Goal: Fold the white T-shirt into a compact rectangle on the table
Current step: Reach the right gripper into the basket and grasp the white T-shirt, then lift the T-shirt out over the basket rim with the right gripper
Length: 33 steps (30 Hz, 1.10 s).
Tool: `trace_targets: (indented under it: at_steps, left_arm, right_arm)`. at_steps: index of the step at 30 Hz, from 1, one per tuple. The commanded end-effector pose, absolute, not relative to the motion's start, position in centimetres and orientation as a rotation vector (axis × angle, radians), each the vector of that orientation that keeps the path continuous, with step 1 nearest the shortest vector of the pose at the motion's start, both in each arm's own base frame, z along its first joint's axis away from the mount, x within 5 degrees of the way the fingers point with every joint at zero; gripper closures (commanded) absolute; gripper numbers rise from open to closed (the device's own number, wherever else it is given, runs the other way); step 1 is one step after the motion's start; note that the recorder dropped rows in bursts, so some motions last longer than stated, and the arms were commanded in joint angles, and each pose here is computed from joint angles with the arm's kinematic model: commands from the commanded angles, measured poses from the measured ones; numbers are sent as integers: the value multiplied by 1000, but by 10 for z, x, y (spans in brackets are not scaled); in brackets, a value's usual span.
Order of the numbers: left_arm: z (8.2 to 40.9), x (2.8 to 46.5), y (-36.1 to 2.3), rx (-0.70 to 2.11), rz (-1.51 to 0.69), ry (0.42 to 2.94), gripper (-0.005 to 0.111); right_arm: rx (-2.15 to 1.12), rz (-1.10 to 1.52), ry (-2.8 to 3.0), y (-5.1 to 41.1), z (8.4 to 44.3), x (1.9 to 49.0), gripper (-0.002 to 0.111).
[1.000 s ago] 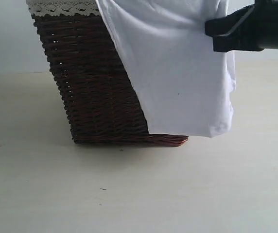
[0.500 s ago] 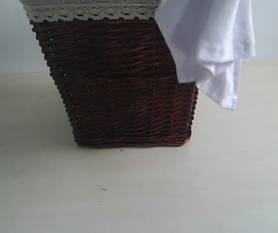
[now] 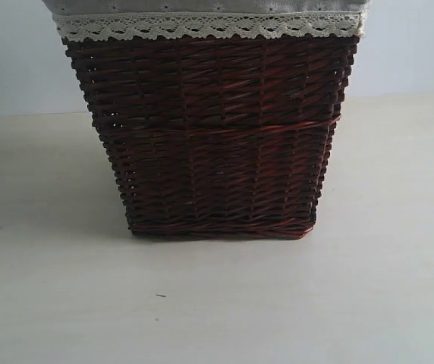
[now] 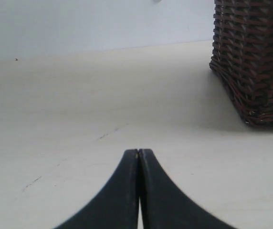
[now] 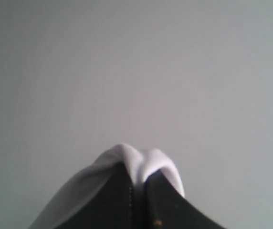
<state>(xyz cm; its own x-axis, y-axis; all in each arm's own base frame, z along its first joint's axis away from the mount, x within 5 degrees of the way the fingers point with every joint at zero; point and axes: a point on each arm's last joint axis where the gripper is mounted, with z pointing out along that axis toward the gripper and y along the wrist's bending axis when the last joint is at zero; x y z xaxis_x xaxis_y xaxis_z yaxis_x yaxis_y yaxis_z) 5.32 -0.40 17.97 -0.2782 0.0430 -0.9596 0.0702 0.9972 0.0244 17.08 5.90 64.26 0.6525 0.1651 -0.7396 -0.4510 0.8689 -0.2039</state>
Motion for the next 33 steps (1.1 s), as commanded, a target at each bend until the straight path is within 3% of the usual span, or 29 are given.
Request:
trace_targets:
  at_steps: [1, 5, 10, 19, 23, 33]
  left_arm:
    - [182, 53, -4, 80, -26, 1832, 107]
    - [182, 53, -4, 80, -26, 1832, 107]
    - [182, 53, -4, 80, -26, 1832, 107]
    - [182, 53, -4, 80, -26, 1832, 107]
    - [182, 53, -4, 80, -26, 1832, 107]
    - [182, 53, -4, 80, -26, 1832, 107]
  right_arm:
    - [-357, 457, 623, 51, 682, 117, 108]
    - [-451, 453, 569, 53, 692, 82, 108]
    - [-547, 499, 652, 60, 685, 71, 108]
    - [-686, 607, 830, 79, 655, 120, 108]
    - [-696, 654, 945, 85, 630, 149, 108]
    - [-1013, 988, 1320, 110, 519, 186, 108]
